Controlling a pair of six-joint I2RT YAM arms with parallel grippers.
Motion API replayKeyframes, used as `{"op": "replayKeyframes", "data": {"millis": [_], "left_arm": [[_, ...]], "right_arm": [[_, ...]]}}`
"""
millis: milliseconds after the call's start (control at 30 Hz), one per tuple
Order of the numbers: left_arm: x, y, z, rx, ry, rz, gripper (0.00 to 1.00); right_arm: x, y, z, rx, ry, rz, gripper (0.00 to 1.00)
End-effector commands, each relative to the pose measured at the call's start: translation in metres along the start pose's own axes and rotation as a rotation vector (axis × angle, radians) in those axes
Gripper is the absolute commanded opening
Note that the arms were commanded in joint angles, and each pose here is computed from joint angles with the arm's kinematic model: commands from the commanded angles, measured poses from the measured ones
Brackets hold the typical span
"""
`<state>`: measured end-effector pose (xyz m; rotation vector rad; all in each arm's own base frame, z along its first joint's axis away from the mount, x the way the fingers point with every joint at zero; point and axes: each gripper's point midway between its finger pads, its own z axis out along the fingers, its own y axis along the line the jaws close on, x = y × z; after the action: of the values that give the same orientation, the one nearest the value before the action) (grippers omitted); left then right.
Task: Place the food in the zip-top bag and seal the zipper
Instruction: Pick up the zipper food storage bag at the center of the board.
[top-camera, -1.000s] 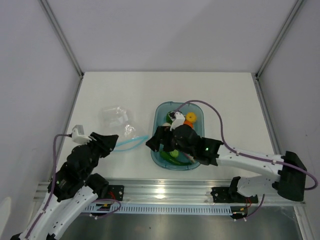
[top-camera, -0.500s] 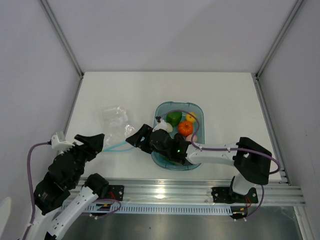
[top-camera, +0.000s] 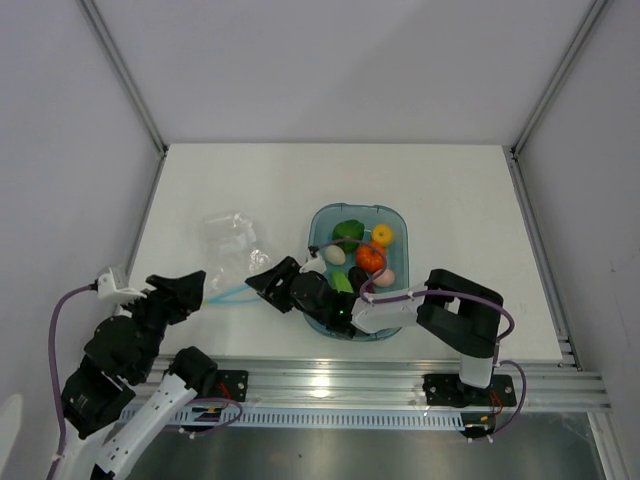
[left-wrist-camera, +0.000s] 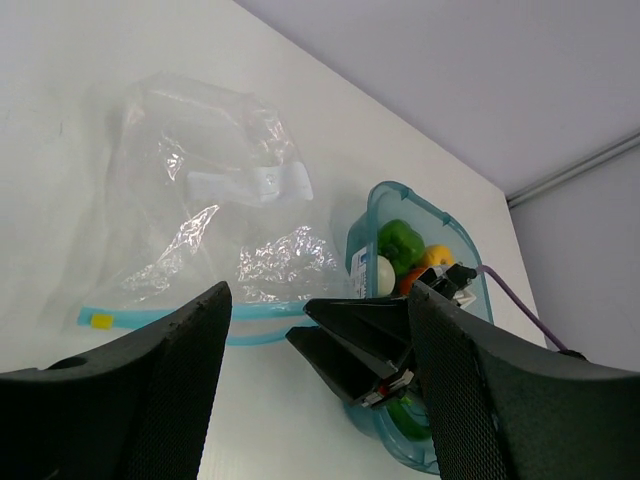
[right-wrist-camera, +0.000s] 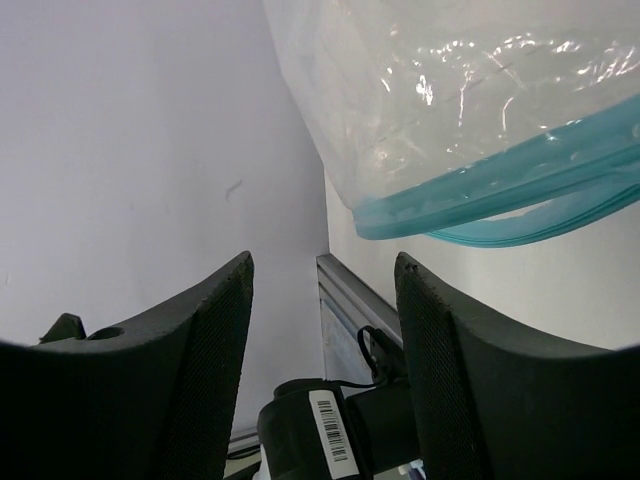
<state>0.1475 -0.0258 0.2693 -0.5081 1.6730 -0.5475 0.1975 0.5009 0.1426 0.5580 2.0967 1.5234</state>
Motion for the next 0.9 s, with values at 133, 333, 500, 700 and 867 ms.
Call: {"op": "replayKeyframes", "data": {"millis": [133,333,500,700,867], "left_arm": [[-0.023,-0.013,-0.011,0.061,-0.039,0.067,0.74],[-0.021,-0.015,-0.012,0.073,-0.029,0.100,0.74],[-0.024,-0.013,-0.013,0.063,-0.029,0.120,0.74],[-0.018,-0.013,-0.011,0.068,-0.004,0.153,0.74],[-0.002,-0.018,-0.002,0.077,0.073,0.232,0.74]], "right_arm": [[-0.012,0.016,0.013,-0.089,-0.086,-0.006,0.61],[-0.016,0.001,0.029,-0.066,-0.110,-0.019,0.61],[-0.024,-0.009,0.036,-0.074,-0.181,-0.058,0.59],[-0.035,-0.002,0.045,-0.117,-0.204,-0.089,0.31],[-0.045,0.018,0.043,-0.117,-0.180,-0.186,0.00]]}}
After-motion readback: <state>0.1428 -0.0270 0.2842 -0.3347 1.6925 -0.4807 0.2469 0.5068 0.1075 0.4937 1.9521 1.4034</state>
